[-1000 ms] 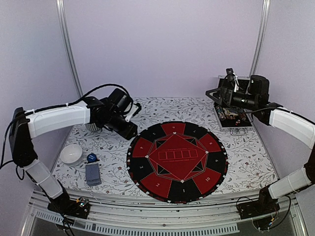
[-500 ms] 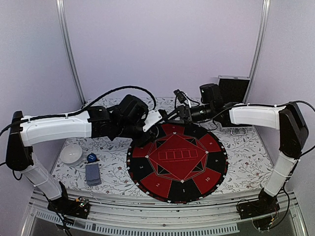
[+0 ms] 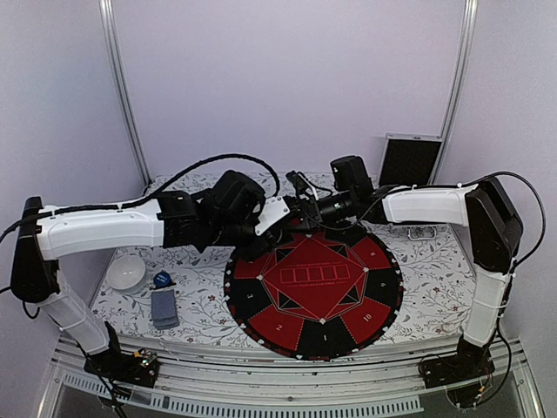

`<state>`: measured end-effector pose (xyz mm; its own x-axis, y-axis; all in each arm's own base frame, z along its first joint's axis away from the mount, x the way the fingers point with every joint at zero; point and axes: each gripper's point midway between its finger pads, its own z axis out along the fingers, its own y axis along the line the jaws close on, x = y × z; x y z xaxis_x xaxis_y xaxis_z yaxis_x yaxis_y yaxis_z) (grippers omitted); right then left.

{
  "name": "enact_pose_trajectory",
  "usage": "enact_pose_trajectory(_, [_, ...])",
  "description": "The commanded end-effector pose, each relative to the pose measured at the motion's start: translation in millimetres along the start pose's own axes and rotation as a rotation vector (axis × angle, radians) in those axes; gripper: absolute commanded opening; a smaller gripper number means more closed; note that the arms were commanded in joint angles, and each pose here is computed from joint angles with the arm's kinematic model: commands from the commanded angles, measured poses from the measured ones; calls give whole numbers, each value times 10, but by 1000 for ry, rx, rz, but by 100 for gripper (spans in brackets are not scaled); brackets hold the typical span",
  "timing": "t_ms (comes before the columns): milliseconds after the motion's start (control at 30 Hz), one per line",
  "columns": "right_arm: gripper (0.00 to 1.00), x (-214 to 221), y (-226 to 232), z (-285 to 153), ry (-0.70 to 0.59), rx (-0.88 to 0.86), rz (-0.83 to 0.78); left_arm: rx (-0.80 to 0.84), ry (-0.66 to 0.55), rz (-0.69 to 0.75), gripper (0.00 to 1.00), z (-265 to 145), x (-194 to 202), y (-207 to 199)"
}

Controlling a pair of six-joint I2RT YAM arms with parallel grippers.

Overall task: Distribute texas hold em gaming equipment
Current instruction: Pass from the left arm to the right, then place the dealer button at position 7.

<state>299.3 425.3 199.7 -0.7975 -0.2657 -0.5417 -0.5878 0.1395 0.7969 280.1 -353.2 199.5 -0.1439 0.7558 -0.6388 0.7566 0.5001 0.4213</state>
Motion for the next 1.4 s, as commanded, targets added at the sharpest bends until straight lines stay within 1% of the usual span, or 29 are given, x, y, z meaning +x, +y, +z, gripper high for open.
enact_pose_trajectory(0, [24,3,45,80,16,-16,-11,-15,-51,9,50,-1,-141,-25])
enact_pose_trajectory(33, [21,-3,46,77,14,-12,-12,-16,-49,8,50,3,-138,-22])
enact_pose_trajectory(67, [12,-11,47,72,11,-7,-15,-16,-48,9,50,4,-135,-25])
enact_pose_trajectory(100, [6,-20,49,66,8,-3,-21,-18,-47,8,50,6,-131,-22])
enact_pose_trajectory(133, [3,-21,52,63,8,1,-22,-19,-46,6,50,6,-129,-20])
enact_pose_trajectory(200, [2,-27,42,50,7,12,-27,-20,-43,3,51,8,-111,-24])
enact_pose_trajectory(233, [2,-27,20,40,6,24,-25,-20,-42,0,52,8,-104,-27])
enact_pose_trajectory(267, [1,-34,-6,18,2,38,-24,-22,-39,-4,58,8,-95,-23])
enact_pose_trajectory(300, [1,-47,-43,-17,-6,54,-21,-25,-38,-12,68,6,-87,-14])
enact_pose_trajectory(333, [1,-59,-86,-66,-13,71,-18,-28,-37,-21,83,2,-79,-10])
enact_pose_trajectory(367, [1,-72,-149,-135,-25,91,-9,-31,-36,-33,96,-4,-73,-6])
enact_pose_trajectory(400, [1,-87,-204,-216,-40,109,-3,-34,-36,-43,98,-10,-62,-1])
enact_pose_trajectory(567, [1,-175,-690,-810,-143,232,66,3,-74,-126,98,-72,-65,-1])
enact_pose_trajectory(700, [1,-131,-1396,-1376,-231,375,185,32,-82,-239,98,-65,42,101])
enact_pose_trajectory(800, [1,-136,-1796,-1602,-268,449,244,28,-52,-343,98,-12,233,244])
enact_pose_trajectory(900, [1,-192,-2022,-1616,-268,463,256,7,-11,-424,98,43,454,352])
enact_pose_trajectory(1067, [1,-165,-2364,-1638,-263,480,320,-17,43,-490,98,73,726,405])
enact_pose_trajectory(1300, [3,-30,-2559,-1564,-228,463,385,-29,100,-578,98,109,981,481])
enact_pose_trajectory(1367, [20,-15,-2584,-1577,-227,480,393,-39,124,-610,98,121,1044,522])
